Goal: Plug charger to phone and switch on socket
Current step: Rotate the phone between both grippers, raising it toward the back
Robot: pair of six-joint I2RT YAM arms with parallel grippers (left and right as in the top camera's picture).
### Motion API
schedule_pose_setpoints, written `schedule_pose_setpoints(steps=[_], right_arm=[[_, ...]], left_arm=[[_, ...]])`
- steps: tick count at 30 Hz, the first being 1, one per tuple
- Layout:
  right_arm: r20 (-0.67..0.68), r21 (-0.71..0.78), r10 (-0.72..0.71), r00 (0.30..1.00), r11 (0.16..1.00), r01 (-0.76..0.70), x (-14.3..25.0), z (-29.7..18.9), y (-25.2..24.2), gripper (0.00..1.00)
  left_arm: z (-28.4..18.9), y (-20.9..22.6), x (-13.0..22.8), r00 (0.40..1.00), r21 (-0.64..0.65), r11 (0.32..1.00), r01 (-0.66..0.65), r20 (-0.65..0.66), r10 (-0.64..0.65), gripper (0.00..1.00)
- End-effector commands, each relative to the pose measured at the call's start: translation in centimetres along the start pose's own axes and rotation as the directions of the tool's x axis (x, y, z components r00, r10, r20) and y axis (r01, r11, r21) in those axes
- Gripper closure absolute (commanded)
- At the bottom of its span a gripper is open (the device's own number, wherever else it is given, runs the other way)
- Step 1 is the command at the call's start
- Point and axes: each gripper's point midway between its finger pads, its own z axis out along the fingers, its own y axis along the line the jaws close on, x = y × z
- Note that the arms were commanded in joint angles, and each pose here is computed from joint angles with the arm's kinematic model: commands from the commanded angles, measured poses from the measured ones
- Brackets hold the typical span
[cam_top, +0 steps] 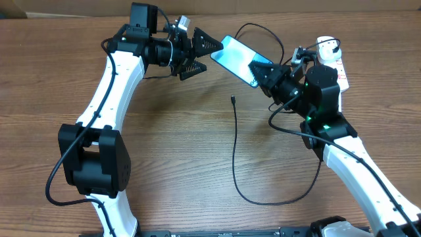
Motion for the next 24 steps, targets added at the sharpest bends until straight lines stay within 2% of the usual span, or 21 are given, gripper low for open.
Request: schedule_pose_setpoints(steps=[1, 8, 14, 24], right_arm=[[0.014, -0.036, 0.062, 0.998, 0.997, -0.062, -0.3, 1.0, 0.7, 0.96], [0.039, -0.046, 0.083, 0.996, 0.996, -0.082, -0.3, 2.1, 0.6, 0.96], [0.056, -0.081, 0.155, 0.986, 0.985, -0.150, 0.2, 3.3, 1.1, 0.96], [0.018, -0.071, 0.195, 0.981, 0.979, -0.193, 2.9, 4.9, 1.0, 0.96]], left_arm=[[-1.3, -3.1, 0.7, 0.997, 0.075, 0.995, -0.070, -0.012, 0.071, 0.02], [-1.2, -3.1, 0.7, 0.998, 0.075, 0.996, -0.053, -0.013, 0.054, 0.04], [-1.0, -3.0, 0.7, 1.000, 0.058, 0.998, -0.027, -0.009, 0.028, 0.16], [-0.8, -2.6, -0.4, 0.999, 0.022, 1.000, 0.009, 0.043, -0.010, 0.30]])
